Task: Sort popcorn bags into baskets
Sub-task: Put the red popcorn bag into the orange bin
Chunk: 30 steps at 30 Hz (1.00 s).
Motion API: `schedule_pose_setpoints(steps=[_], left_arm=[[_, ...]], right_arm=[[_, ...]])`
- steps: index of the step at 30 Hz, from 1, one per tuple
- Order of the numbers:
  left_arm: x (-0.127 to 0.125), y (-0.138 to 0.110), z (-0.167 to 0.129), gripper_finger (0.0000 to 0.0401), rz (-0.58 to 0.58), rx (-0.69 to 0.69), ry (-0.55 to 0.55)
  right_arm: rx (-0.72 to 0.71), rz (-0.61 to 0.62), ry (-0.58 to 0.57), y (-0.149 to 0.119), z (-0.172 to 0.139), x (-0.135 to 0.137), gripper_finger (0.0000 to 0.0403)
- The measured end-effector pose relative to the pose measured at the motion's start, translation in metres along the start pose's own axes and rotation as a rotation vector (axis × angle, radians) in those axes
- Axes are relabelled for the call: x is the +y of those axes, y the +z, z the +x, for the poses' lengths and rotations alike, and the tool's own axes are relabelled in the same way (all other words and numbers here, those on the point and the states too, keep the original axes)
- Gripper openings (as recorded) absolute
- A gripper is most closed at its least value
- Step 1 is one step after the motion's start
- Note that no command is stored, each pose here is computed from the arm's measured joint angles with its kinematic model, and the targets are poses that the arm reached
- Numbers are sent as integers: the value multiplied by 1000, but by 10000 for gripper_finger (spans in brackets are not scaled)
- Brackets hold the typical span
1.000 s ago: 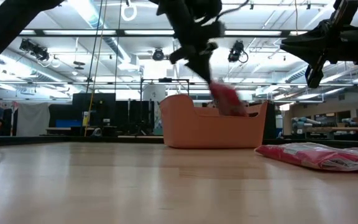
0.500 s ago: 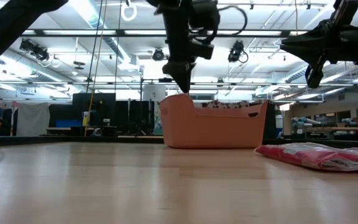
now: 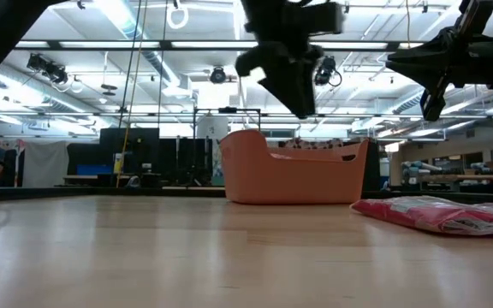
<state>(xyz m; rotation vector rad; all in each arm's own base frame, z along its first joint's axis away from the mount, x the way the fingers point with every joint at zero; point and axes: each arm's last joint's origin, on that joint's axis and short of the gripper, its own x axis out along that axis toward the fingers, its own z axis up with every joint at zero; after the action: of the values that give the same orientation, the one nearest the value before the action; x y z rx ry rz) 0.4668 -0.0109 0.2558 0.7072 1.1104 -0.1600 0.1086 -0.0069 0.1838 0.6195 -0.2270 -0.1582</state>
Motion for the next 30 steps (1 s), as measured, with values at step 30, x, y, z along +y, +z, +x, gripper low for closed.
schedule_pose_setpoints(steps=[30], left_arm=[[-100, 54, 111, 185, 595, -21, 93]], right_arm=[[0, 0, 1, 0, 0, 0, 52]])
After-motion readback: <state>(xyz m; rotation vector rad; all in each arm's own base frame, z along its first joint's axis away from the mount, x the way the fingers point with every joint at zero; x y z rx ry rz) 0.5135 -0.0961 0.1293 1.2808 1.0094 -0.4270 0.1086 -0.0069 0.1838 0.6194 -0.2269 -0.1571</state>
